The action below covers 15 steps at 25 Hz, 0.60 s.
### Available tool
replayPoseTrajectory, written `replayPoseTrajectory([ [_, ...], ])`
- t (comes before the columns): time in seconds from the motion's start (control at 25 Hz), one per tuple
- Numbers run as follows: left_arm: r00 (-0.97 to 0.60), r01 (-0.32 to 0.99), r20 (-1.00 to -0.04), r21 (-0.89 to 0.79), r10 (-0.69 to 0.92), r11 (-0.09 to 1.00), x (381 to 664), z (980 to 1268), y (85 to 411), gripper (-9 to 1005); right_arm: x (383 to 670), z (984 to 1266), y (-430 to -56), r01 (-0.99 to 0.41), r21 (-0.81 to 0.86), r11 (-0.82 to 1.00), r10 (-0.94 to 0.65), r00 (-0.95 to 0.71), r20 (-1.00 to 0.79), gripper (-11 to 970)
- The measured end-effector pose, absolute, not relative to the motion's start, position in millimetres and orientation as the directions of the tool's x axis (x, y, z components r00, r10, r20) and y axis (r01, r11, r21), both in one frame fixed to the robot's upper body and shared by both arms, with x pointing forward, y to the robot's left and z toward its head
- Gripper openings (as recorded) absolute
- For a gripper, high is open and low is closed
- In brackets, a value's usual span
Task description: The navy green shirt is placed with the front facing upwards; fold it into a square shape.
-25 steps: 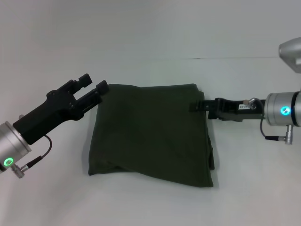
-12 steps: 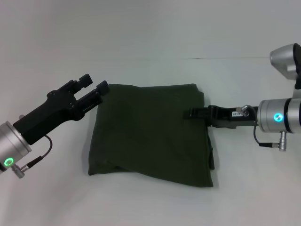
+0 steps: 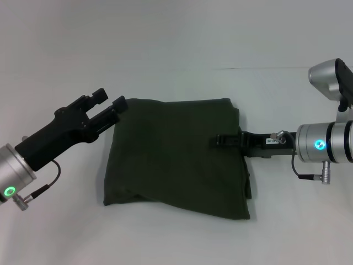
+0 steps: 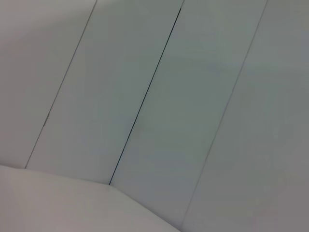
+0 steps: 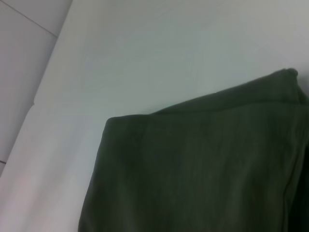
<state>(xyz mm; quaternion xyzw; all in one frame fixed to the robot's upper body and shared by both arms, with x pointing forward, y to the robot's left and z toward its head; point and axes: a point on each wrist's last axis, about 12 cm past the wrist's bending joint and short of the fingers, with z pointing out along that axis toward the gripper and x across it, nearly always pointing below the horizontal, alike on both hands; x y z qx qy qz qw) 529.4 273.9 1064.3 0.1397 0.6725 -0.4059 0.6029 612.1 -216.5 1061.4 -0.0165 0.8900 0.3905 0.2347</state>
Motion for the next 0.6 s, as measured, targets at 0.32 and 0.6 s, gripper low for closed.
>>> replayPoseTrajectory([
  [0.32, -0.235, 0.677, -0.924, -0.379, -0.302, 0.631, 528.8, 1064.0, 274.2, 715, 610.9, 1059.4, -215.9, -0.207, 0.688, 0.696, 0.158, -0.890, -0.428, 915],
  [0.6, -0.233, 0.680, -0.924, -0.377, -0.302, 0.629, 529.9, 1064.8, 273.4, 715, 608.5, 1057.2, -209.7, -0.214, 0.688, 0.693, 0.144, -0.894, -0.423, 912],
])
